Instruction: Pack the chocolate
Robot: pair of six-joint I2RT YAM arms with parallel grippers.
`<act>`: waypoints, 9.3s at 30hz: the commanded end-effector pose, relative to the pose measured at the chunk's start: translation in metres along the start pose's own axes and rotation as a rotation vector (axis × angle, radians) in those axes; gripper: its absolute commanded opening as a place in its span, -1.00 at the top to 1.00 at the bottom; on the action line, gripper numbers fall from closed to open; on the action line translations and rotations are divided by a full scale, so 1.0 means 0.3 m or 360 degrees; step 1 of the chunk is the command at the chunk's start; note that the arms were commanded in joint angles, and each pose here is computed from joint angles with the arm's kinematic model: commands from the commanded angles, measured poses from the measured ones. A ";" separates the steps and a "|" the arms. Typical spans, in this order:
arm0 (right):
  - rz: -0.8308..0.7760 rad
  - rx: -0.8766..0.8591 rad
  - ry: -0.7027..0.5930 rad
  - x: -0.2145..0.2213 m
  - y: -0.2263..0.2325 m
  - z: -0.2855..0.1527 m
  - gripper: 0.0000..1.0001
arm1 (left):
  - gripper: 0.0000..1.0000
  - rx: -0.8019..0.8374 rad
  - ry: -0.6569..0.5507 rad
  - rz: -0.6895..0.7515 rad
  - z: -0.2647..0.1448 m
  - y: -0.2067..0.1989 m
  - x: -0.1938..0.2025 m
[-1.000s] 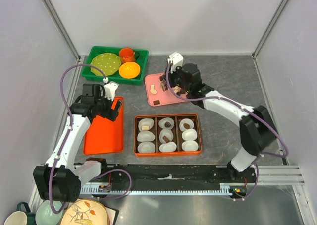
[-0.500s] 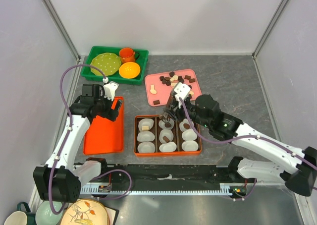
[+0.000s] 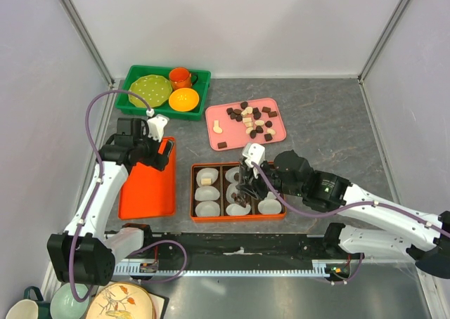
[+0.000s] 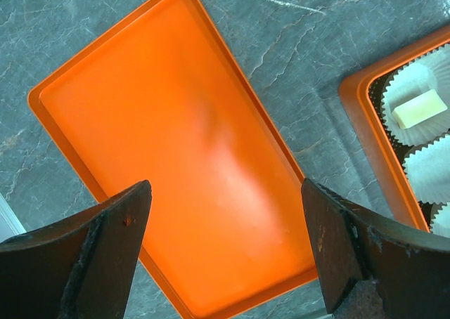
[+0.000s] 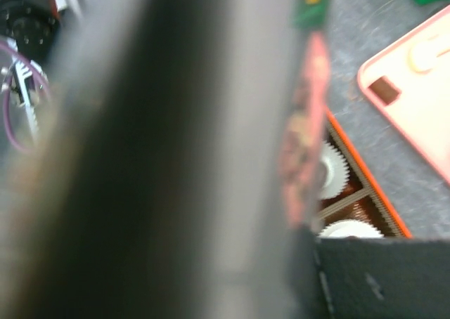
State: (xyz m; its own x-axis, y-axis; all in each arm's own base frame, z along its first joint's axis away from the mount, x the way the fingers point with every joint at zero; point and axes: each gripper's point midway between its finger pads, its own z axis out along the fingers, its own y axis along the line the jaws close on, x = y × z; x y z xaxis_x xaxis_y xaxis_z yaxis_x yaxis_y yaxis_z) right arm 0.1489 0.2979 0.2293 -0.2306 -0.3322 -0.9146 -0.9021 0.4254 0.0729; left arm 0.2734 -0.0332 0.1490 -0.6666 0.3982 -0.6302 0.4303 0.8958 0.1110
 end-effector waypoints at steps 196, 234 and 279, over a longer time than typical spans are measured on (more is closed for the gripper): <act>0.0030 0.0764 -0.0449 -0.309 -0.900 0.683 0.03 | -0.89 -0.0033 -0.0039 0.0042 -0.004 0.022 0.009; 0.0008 0.0858 -0.0523 -0.224 -0.961 0.696 0.38 | -0.89 -0.0064 -0.0024 0.0061 -0.012 0.036 0.032; -0.0151 -0.0290 -0.0328 -0.078 0.236 0.323 0.49 | -0.88 -0.0047 -0.0048 0.0029 -0.019 0.039 -0.002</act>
State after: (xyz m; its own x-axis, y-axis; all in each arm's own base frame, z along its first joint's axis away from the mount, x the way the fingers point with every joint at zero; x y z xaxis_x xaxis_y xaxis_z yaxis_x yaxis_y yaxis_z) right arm 0.1206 0.4071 0.2015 -0.0896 -0.2591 -0.9617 -0.9752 0.2193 0.0318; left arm 0.2662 -0.0233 0.1413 -0.6717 0.3975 -0.6252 0.4213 0.8991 0.1189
